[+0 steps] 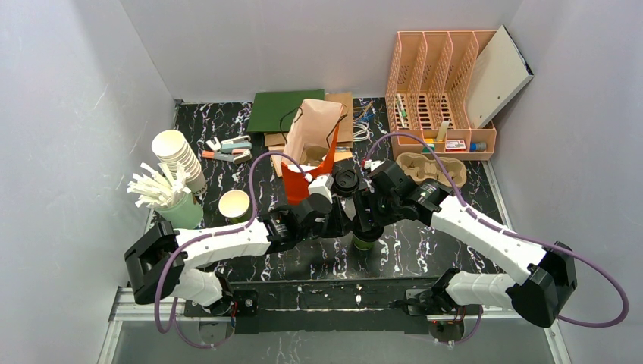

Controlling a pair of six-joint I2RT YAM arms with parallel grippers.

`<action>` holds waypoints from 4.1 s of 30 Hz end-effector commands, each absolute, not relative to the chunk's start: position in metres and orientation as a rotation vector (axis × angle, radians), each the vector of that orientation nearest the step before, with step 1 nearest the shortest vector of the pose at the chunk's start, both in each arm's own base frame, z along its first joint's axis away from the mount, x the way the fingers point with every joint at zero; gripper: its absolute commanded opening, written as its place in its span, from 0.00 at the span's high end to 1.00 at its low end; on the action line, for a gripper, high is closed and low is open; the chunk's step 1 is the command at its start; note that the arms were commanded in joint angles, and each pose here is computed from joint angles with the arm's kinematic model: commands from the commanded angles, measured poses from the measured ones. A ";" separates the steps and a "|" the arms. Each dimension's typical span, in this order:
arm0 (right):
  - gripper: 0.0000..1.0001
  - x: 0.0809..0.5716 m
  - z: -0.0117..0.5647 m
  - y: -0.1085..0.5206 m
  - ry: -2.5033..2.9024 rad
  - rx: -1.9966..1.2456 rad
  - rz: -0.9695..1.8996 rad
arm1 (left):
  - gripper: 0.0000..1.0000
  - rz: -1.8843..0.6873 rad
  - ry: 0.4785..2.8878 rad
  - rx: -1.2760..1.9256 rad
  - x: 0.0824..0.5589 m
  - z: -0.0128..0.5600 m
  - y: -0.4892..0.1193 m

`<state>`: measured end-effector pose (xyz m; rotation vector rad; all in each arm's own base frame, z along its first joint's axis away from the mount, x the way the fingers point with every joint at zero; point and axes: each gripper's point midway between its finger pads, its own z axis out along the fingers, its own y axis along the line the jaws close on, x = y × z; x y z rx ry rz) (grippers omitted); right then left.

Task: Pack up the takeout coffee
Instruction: Adjust the cup lid on the coffee cup.

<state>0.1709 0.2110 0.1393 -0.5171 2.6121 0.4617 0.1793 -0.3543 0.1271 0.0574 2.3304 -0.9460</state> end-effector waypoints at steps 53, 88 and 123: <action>0.19 0.140 0.078 0.196 2.736 -0.589 0.211 | 0.93 -0.849 2.446 -0.041 0.171 0.053 -0.324; 0.22 0.135 0.065 0.201 2.767 -0.626 0.192 | 0.93 -0.662 2.610 -0.019 0.154 0.011 -0.312; 0.11 0.162 0.127 0.225 2.576 -0.569 0.322 | 0.51 -0.743 2.302 0.141 0.187 0.170 -0.322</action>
